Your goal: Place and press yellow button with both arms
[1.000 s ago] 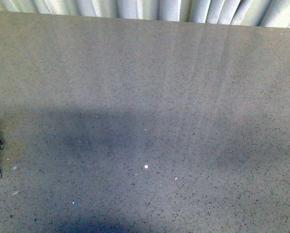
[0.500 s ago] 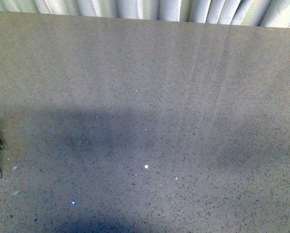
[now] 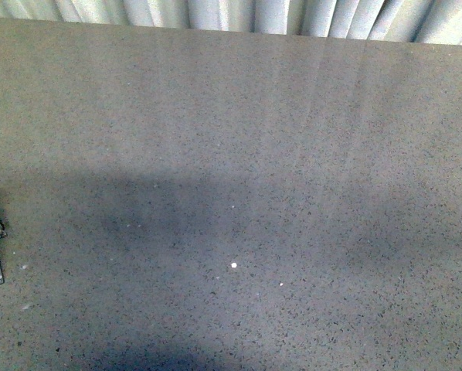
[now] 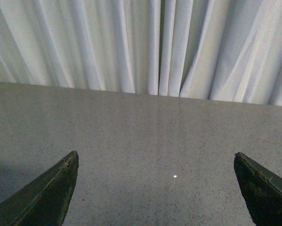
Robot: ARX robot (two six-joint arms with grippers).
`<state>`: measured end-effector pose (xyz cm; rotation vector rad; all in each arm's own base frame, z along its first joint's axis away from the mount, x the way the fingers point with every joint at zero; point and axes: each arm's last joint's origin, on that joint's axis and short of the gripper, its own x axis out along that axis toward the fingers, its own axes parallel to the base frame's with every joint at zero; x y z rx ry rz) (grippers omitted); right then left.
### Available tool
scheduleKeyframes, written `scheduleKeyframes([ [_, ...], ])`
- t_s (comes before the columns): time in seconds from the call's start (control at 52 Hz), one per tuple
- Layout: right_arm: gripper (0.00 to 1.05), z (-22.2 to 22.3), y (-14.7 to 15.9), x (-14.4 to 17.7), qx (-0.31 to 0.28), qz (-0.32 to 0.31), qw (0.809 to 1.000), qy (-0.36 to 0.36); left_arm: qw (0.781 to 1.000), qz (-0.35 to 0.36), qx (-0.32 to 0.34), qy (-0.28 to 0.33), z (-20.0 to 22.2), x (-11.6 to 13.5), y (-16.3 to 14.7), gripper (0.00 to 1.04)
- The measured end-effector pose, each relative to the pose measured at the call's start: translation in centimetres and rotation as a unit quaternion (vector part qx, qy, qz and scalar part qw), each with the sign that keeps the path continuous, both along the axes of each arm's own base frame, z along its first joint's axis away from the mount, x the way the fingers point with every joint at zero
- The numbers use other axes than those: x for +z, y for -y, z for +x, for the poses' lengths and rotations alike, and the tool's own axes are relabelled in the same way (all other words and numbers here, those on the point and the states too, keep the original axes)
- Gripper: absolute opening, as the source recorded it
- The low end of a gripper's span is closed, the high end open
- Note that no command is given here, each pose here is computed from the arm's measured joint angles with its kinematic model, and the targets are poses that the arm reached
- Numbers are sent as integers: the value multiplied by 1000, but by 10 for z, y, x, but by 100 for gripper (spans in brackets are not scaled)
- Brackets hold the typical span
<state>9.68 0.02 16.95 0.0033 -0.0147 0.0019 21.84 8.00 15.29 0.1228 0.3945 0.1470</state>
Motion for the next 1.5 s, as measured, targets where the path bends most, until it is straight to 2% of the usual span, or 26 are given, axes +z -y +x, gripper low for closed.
scheduleKeyframes([
  [0.115,96,0,0,0,0,0,1000,0,998,-4,-59,16,19,11,36,34],
  [0.269,96,0,0,0,0,0,1000,0,991,-23,-131,22,43,12,86,34],
  [0.423,96,0,0,0,0,0,1000,0,976,-33,-217,-7,66,-9,153,34],
  [0.577,96,0,0,0,0,0,1000,0,965,-32,-260,-27,76,-24,187,34],
  [0.846,96,0,0,0,0,0,1000,0,958,-23,-280,-56,87,-52,220,34],
  [1.25,96,0,0,0,0,0,1000,0,954,-10,-288,-78,83,-76,239,34],
  [1.288,96,0,0,0,0,0,1000,0,954,-11,-289,-78,83,-76,240,38],
  [1.404,96,0,0,0,0,0,1000,0,952,-13,-296,-81,80,-78,245,63],
  [1.5,96,0,0,0,0,0,1000,0,951,-16,-297,-82,79,-79,246,78],
])
